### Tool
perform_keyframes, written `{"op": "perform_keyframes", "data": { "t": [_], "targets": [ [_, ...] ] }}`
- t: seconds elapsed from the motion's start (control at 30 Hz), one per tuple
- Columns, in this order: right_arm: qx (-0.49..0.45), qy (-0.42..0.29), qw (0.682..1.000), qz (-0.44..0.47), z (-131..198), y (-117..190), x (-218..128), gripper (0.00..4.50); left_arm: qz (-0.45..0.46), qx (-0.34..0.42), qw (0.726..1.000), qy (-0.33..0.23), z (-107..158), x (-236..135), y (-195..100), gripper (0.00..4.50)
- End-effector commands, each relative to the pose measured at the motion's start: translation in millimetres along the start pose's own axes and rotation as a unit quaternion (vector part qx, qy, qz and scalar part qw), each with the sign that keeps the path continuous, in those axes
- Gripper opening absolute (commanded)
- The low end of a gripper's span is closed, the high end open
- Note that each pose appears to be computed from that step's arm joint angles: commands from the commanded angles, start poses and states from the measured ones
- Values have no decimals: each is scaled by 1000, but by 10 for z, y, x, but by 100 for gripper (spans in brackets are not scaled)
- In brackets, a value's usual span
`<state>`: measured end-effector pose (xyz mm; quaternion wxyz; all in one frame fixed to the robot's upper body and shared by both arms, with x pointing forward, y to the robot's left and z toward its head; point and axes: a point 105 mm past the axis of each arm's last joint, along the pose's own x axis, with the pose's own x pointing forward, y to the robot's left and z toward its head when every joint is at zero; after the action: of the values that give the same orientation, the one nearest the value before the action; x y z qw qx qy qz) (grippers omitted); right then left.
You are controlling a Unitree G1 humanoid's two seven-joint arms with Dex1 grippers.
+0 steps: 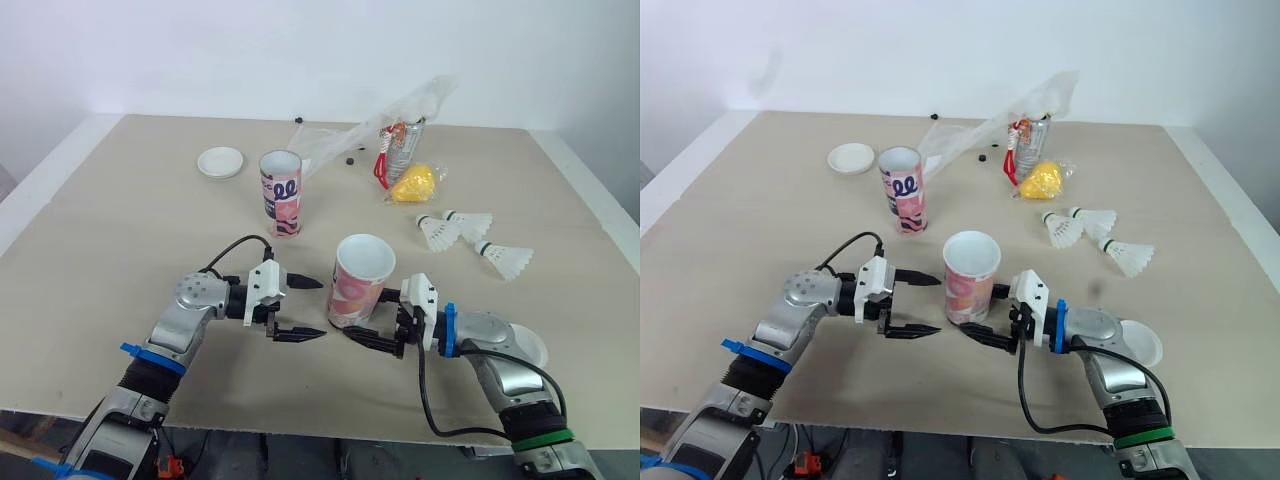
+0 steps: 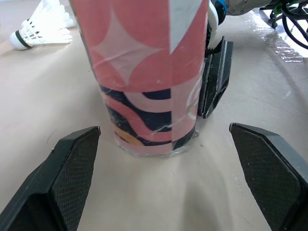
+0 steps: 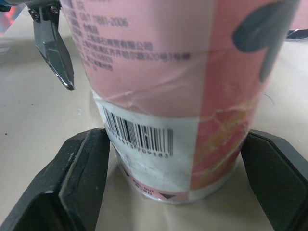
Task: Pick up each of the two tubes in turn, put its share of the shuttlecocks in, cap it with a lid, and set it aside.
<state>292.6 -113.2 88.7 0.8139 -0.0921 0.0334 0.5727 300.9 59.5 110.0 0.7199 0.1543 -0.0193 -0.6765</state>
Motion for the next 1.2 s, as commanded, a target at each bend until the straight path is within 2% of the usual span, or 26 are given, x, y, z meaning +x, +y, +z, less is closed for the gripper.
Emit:
{"op": "perform_keyframes", "data": {
  "t": [0.03, 0.43, 0.97, 1.2],
  "targets": [
    [1, -19, 1000, 11, 76, 13, 60, 441, 6, 18, 1000, -15, 111, -9, 17, 450],
    [18, -45, 999, 10, 132, -6, 220, 441, 9, 17, 1000, -14, 95, -3, 6, 450],
    [-12, -34, 998, 46, 95, 16, 423, 441, 20, 18, 1000, -4, 52, -103, 10, 450],
    [-12, -24, 999, 40, 51, -27, 375, 441, 27, 14, 1000, 2, 9, -163, 7, 450]
  ]
}}
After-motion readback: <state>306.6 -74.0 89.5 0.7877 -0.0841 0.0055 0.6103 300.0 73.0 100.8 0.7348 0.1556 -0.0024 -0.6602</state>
